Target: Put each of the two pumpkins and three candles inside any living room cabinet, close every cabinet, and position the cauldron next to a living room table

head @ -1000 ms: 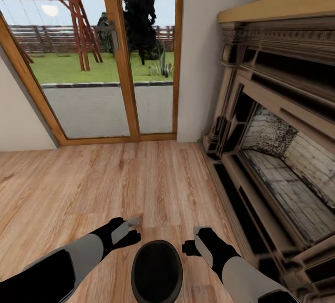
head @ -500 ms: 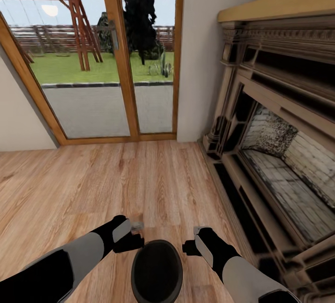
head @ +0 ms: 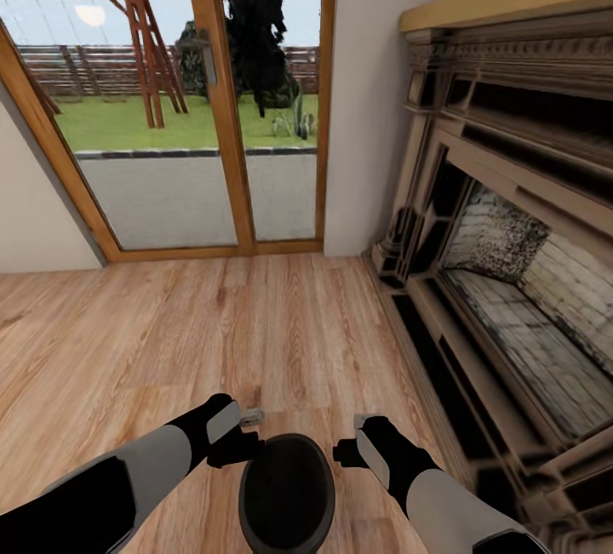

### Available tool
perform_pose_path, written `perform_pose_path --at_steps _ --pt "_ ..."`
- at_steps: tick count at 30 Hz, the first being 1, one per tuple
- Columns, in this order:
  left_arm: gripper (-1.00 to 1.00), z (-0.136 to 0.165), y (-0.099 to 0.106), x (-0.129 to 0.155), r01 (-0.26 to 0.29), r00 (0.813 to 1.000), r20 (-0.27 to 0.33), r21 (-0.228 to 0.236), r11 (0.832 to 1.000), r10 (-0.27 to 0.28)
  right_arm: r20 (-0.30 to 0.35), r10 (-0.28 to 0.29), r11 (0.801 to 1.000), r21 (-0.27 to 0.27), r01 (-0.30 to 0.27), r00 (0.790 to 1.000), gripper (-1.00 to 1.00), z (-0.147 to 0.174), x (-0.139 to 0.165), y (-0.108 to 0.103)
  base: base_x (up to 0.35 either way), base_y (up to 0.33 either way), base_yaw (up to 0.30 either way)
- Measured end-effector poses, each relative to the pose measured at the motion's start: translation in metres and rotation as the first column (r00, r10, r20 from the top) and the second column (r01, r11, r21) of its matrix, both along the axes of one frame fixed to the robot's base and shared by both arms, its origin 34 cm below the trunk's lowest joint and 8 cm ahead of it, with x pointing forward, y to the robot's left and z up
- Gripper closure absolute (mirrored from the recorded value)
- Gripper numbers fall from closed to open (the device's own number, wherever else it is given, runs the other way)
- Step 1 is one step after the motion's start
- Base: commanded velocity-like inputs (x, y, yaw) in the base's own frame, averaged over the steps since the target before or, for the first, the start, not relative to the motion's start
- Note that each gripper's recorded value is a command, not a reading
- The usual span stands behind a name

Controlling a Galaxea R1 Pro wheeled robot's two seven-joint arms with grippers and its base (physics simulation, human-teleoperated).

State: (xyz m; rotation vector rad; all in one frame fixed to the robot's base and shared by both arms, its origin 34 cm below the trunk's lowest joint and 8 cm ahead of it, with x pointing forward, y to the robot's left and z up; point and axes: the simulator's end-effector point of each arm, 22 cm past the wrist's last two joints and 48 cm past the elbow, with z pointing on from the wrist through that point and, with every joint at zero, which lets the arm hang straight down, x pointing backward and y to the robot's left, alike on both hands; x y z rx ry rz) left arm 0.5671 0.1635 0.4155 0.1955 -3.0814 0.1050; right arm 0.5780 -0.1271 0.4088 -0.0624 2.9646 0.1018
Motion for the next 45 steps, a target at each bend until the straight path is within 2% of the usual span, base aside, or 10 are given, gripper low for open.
perform_pose_path --at_steps 8,17,26,29,31,34,41,45 --pt "-1.00 -0.017 0.000 -0.003 0.000 1.000 0.003 0.001 1.000 0.000 0.004 0.034 0.999 -0.012 -0.034 0.999 -1.00 -0.017 -0.005 0.003 0.000 0.000 0.072" --pt "-1.00 -0.035 0.000 -0.005 -0.002 1.000 0.007 0.002 1.000 0.002 0.005 0.040 0.999 -0.015 -0.040 0.999 -1.00 -0.036 -0.009 0.004 0.000 0.000 0.136" --pt "-1.00 -0.054 -0.002 -0.001 -0.012 0.999 0.044 0.003 1.000 0.012 0.020 0.039 0.999 -0.018 -0.039 0.999 -1.00 -0.052 -0.007 0.002 0.000 0.000 0.003" --pt "-1.00 -0.058 -0.015 0.003 -0.005 0.998 0.064 -0.014 1.000 0.006 0.029 0.038 0.999 -0.022 -0.038 0.999 -1.00 -0.058 -0.005 0.000 0.000 0.000 0.000" --pt "-1.00 -0.062 -0.016 0.002 -0.003 0.998 0.067 -0.015 1.000 0.004 0.031 0.038 0.999 -0.022 -0.037 0.999 -1.00 -0.062 -0.006 0.000 0.000 0.000 0.000" --pt "-1.00 -0.068 -0.016 0.002 -0.004 0.997 0.071 -0.014 1.000 0.005 0.046 0.036 0.999 -0.022 -0.035 0.998 -1.00 -0.068 -0.004 0.000 0.000 0.000 0.000" --pt "-1.00 -0.082 -0.009 0.019 -0.038 0.988 0.152 -0.001 0.999 0.037 0.085 0.034 0.999 -0.031 -0.031 0.996 -1.00 -0.080 0.003 -0.001 0.000 0.000 0.000" --pt "-1.00 -0.089 -0.007 0.021 -0.041 0.986 0.162 0.002 0.999 0.041 0.095 0.033 0.999 -0.031 -0.030 0.995 -1.00 -0.085 0.008 0.000 0.000 0.000 0.000"
